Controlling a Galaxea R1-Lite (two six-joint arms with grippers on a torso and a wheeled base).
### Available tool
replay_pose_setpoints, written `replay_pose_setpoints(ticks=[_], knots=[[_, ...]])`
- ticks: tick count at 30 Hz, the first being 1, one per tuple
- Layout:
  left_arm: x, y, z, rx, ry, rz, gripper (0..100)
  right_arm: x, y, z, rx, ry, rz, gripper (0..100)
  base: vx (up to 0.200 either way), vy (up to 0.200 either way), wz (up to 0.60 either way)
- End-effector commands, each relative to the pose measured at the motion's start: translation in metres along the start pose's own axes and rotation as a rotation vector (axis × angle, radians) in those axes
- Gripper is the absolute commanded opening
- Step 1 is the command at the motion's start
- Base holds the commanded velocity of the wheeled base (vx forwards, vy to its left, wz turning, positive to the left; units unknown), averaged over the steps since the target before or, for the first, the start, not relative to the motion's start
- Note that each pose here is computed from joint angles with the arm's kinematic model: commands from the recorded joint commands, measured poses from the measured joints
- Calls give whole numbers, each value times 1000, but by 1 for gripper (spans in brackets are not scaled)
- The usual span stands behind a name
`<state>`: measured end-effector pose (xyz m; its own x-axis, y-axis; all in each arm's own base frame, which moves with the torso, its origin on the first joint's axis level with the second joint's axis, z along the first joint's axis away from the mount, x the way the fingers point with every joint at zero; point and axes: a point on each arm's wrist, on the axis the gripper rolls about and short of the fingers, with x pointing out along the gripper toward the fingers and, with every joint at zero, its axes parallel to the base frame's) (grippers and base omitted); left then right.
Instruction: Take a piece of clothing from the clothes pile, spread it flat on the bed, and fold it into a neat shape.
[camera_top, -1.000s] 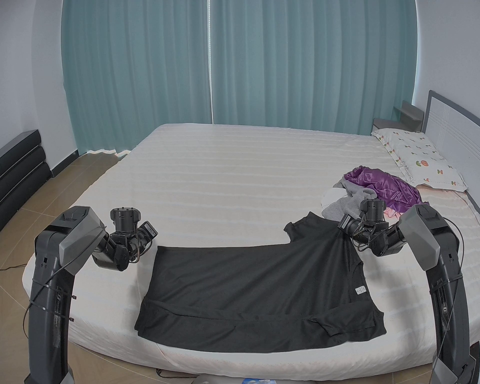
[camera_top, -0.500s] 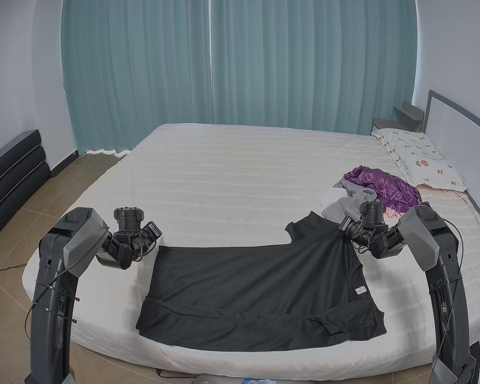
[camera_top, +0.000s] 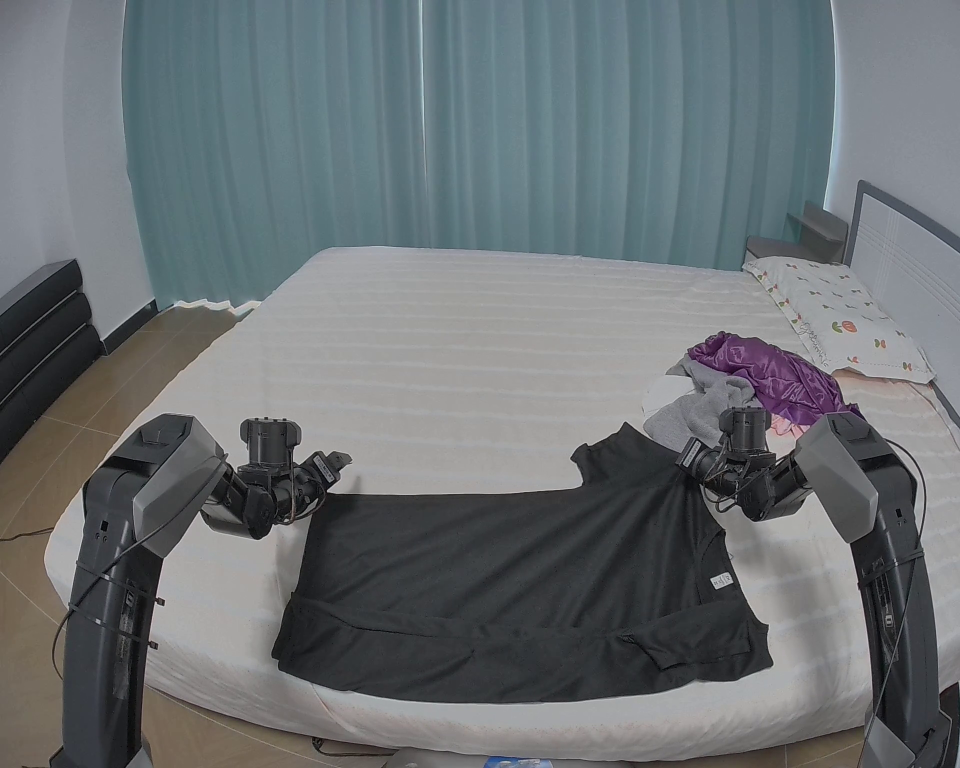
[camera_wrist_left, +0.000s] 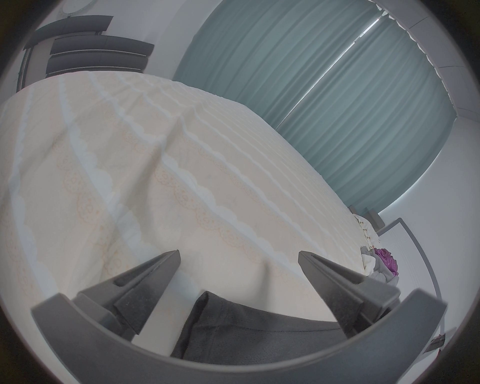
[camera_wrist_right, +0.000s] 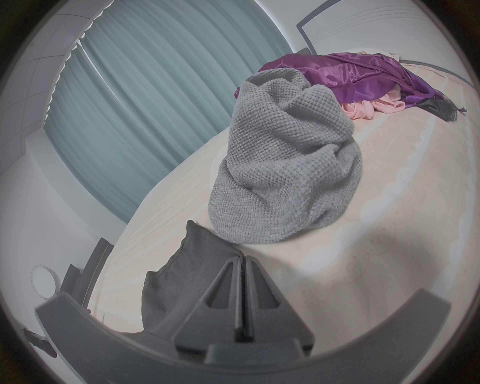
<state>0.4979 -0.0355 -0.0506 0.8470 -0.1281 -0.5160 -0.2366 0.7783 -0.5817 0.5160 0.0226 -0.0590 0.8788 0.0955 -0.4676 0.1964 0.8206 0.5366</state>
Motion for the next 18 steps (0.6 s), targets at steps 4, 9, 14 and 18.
replay_pose_setpoints(ticks=[4,9,14,18], knots=[[0,-2,-4,7,20,4,100,0,4,-3,-4,7,6,0,0,0,0],[0,-2,-9,33,37,10,0,0,0,1,2,-1,0,0,0,0,0],[-3,0,-13,36,51,20,0,0,-5,4,9,-8,-6,0,0,0,0],[-4,-1,-12,38,45,17,0,0,-4,5,19,-11,-7,0,0,0,0]])
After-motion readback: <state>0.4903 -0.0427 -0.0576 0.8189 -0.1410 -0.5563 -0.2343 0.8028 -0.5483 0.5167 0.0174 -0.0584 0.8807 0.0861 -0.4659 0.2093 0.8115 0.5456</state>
